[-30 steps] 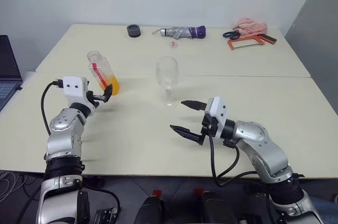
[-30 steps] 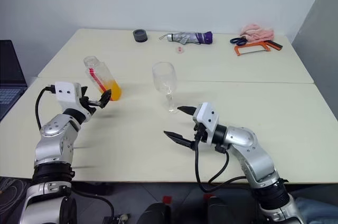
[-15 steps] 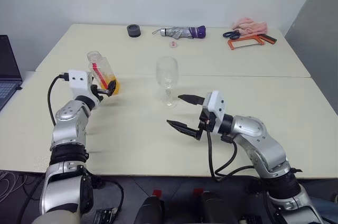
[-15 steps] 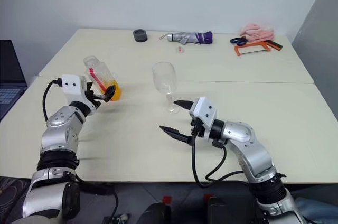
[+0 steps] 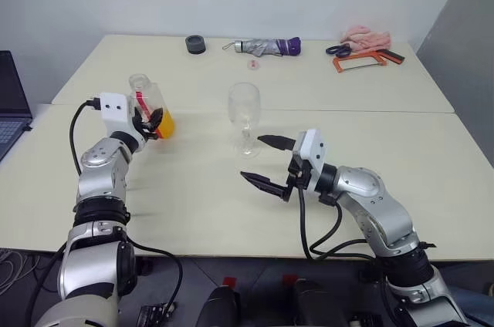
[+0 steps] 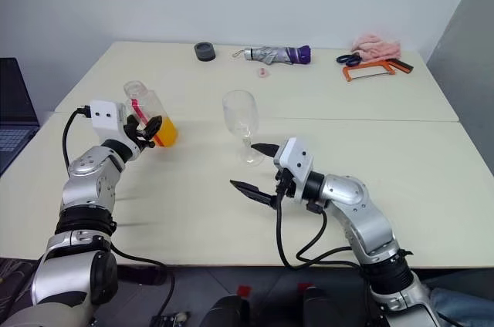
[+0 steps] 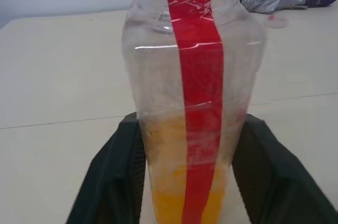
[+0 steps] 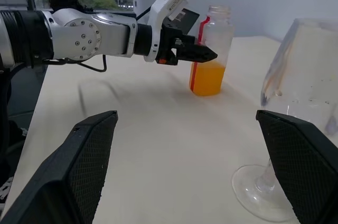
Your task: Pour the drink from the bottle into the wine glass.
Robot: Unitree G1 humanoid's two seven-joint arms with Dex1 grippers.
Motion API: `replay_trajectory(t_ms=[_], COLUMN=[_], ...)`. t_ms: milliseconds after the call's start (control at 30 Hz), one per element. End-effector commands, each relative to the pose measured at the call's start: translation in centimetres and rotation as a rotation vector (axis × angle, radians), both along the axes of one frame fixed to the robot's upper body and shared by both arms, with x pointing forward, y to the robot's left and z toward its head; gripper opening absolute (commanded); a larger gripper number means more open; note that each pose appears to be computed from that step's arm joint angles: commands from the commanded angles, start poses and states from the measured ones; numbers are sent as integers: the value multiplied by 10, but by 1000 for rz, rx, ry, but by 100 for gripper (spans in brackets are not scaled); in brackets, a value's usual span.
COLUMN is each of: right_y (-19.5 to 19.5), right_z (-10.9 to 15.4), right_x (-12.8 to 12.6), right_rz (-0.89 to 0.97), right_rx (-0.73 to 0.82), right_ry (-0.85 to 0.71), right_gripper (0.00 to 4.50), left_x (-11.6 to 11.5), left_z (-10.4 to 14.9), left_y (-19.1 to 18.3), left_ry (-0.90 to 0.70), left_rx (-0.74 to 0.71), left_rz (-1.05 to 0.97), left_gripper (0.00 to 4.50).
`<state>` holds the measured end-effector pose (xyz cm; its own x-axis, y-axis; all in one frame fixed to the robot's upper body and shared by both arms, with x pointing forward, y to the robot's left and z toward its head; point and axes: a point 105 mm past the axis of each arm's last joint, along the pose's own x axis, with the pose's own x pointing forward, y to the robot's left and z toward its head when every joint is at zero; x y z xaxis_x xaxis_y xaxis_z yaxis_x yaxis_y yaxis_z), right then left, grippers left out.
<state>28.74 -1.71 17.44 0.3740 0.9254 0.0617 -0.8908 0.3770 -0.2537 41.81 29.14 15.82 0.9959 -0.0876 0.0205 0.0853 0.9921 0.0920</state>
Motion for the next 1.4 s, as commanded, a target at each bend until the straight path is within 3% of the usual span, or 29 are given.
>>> replay_trajectory(t_ms=[33, 133, 367, 733, 933, 1400], right_y=[4, 3, -7, -21, -24, -31], right_z=[10, 11, 20, 37, 34, 36], right_x=[-2, -3, -4, 11, 15, 19], right_rz=[14, 7, -40, -219, -250, -274], right_rx=[13, 16, 47, 148, 156, 166], right_ry=[-48, -54, -59, -86, -70, -70], right_gripper=[450, 450, 450, 450, 450, 450], left_x=[1, 1, -6, -11, -10, -11], left_z=[24, 29, 64, 107, 115, 121], left_y=[0, -7, -62, -112, -123, -128], left_ry=[-75, -93, -218, -426, -537, -686], left_rx=[24, 42, 240, 708, 909, 1204], left_rz=[-15, -48, -221, -317, -341, -361], left_gripper=[169, 169, 168, 168, 168, 168])
